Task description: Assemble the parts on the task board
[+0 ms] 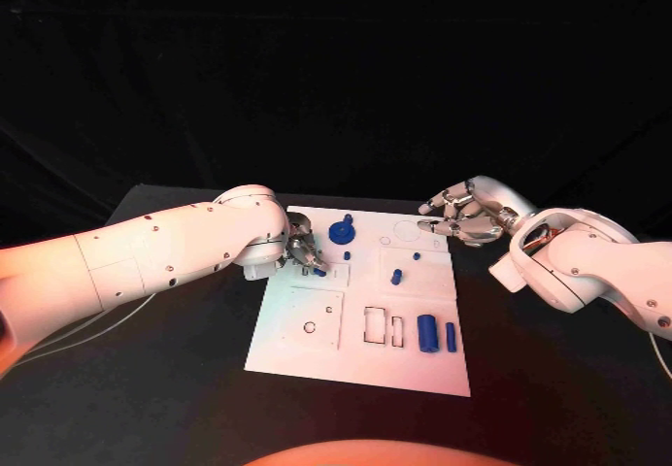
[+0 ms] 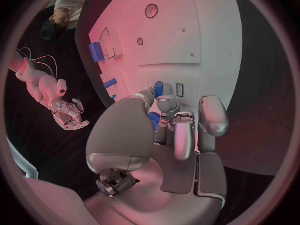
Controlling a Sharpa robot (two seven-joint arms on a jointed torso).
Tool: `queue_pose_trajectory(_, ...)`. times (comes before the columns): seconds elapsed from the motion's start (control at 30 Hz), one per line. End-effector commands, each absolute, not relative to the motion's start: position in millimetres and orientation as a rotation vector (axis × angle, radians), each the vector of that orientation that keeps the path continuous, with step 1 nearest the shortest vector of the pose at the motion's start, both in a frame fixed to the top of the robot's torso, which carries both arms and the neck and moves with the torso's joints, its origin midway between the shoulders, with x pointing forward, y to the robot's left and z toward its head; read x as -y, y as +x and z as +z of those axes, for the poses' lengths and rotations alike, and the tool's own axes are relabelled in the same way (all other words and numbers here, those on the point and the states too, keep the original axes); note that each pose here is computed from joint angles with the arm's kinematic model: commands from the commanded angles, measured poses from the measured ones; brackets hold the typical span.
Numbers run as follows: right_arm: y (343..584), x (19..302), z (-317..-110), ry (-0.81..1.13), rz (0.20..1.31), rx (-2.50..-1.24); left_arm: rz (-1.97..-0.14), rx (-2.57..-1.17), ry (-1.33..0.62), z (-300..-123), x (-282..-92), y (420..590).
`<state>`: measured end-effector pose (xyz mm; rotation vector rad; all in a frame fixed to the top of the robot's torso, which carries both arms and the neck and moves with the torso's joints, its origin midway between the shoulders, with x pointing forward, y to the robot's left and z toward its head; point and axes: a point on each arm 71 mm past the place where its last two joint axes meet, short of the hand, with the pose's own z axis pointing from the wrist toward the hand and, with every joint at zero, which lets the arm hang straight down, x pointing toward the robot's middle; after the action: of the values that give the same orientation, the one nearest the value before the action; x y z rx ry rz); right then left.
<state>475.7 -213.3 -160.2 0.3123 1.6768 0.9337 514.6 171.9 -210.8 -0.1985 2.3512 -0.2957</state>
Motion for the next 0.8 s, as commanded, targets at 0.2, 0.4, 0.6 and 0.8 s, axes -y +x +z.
queue_pose_trajectory(0.2,475.2,212.4,-161.1,0.297,0.935,-1.688,-0.292,-2.374,-0.176,-212.1,-171.1,512.6)
queue_pose_trajectory(0.4,475.2,212.1,-161.1,0.296,0.936,-1.687,-0.305,-2.382,-0.184,-212.3,-169.4,511.7)
queue_pose_trajectory(0.6,475.1,211.9,-161.1,0.295,0.937,-1.688,-0.300,-2.392,-0.181,-213.0,-168.1,511.9)
queue_pose_trajectory(0.8,475.0,212.1,-161.1,0.295,0.937,-1.688,-0.269,-2.401,-0.164,-213.7,-167.5,512.3)
